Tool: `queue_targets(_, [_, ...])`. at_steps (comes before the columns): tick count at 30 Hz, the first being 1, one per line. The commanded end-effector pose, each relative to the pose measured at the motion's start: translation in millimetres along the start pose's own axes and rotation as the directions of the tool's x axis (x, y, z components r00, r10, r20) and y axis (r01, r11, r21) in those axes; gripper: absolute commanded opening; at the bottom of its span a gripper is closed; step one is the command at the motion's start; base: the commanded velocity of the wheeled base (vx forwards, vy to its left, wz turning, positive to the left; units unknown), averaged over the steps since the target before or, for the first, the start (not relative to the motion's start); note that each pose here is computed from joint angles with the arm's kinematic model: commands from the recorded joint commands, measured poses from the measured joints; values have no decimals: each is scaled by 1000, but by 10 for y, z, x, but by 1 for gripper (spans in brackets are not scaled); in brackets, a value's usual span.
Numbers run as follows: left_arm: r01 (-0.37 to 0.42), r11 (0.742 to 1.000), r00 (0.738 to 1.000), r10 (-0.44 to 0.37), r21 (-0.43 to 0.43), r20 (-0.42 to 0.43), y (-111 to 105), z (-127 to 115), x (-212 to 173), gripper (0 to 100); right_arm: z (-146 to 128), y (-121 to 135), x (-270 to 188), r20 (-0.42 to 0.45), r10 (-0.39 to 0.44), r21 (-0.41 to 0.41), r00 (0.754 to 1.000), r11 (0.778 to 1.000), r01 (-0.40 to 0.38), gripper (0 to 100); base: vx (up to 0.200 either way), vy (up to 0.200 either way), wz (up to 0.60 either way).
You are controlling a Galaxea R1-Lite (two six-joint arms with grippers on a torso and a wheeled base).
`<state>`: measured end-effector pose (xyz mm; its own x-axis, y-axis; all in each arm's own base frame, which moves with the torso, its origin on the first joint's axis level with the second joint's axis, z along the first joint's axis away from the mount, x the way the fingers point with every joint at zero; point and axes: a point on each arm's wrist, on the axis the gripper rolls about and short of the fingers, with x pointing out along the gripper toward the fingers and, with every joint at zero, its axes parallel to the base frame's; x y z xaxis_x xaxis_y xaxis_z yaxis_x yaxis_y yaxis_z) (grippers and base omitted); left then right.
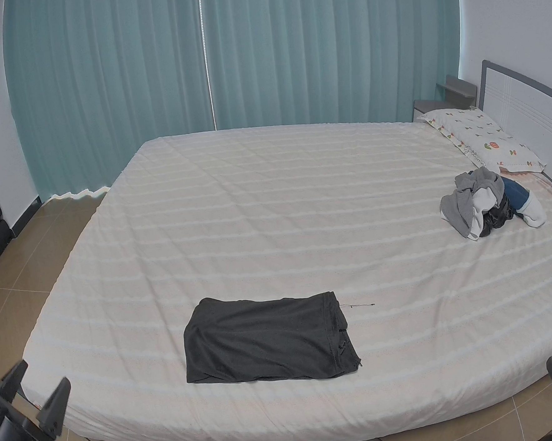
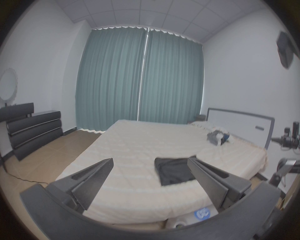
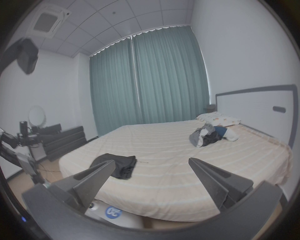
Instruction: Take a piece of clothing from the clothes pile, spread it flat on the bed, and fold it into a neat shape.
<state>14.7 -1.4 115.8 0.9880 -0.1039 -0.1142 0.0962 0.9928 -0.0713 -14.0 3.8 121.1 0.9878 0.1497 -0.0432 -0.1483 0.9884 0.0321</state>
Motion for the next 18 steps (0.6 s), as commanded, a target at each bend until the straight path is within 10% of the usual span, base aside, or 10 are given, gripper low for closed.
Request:
queue_targets(1, [-113, 990, 989, 104, 87, 102, 52, -353, -279, 100, -394, -35, -104, 44, -174, -75, 984, 981, 177, 100, 0, 0, 0])
queue_targets(9, [-261, 963, 961, 252, 70, 115, 23, -363, -289, 100, -385, -37, -103, 6, -193, -67, 981, 979, 193, 100, 0, 0, 0])
queue_targets(18, [54, 996, 985, -64, 65, 162, -32, -385, -337, 100, -390, -24, -107, 41, -126, -9, 991, 992, 126, 100, 0, 0, 0])
